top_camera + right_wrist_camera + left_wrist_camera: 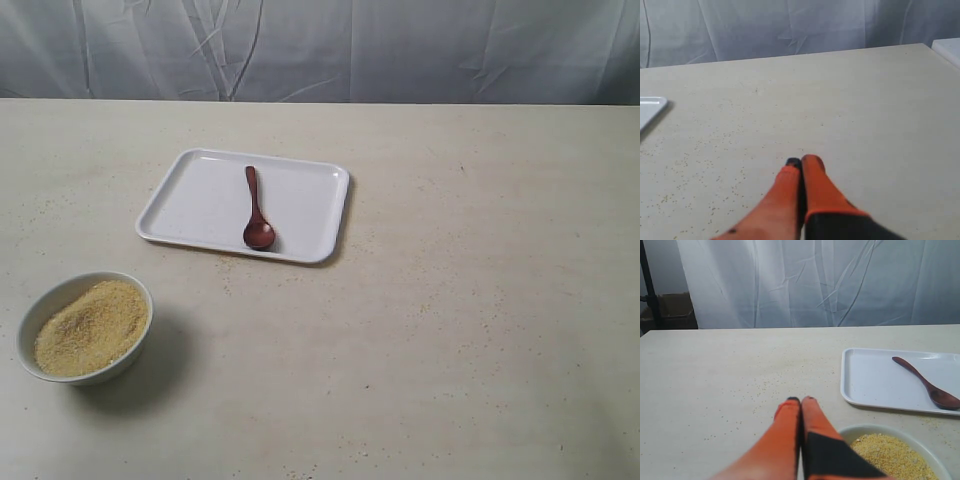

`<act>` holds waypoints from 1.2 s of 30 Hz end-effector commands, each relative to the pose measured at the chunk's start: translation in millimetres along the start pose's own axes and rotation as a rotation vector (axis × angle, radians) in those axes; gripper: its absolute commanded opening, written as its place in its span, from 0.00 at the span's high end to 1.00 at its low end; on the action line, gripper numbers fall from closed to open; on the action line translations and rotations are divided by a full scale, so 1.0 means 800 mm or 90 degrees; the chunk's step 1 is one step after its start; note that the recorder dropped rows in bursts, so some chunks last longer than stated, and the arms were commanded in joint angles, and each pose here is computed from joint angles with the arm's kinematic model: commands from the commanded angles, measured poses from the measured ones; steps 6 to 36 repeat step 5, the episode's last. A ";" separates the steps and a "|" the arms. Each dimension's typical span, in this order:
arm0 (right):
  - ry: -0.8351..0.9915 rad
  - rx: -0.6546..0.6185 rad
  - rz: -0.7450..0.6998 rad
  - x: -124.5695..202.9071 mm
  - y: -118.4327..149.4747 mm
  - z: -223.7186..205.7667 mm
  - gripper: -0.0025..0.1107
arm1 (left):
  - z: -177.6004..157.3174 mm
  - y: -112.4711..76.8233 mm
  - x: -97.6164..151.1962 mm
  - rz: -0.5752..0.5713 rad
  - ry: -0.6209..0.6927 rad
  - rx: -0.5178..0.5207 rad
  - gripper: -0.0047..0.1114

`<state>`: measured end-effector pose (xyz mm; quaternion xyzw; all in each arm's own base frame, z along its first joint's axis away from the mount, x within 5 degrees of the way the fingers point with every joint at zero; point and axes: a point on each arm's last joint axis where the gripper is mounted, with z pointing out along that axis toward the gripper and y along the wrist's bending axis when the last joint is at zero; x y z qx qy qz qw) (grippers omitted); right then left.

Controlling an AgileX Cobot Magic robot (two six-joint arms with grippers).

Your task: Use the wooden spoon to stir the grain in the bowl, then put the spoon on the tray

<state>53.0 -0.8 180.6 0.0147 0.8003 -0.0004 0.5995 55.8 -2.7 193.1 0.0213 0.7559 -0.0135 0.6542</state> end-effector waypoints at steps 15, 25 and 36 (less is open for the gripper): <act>-0.011 0.005 0.001 -0.001 -0.001 0.000 0.98 | 0.000 0.000 0.000 0.000 -0.009 0.002 0.96; -0.011 0.005 0.001 -0.001 -0.001 0.000 0.98 | 0.000 0.000 0.000 0.000 -0.009 0.002 0.96; -0.011 0.005 0.001 -0.001 -0.001 0.000 0.98 | 0.000 0.000 0.000 0.000 -0.009 0.002 0.96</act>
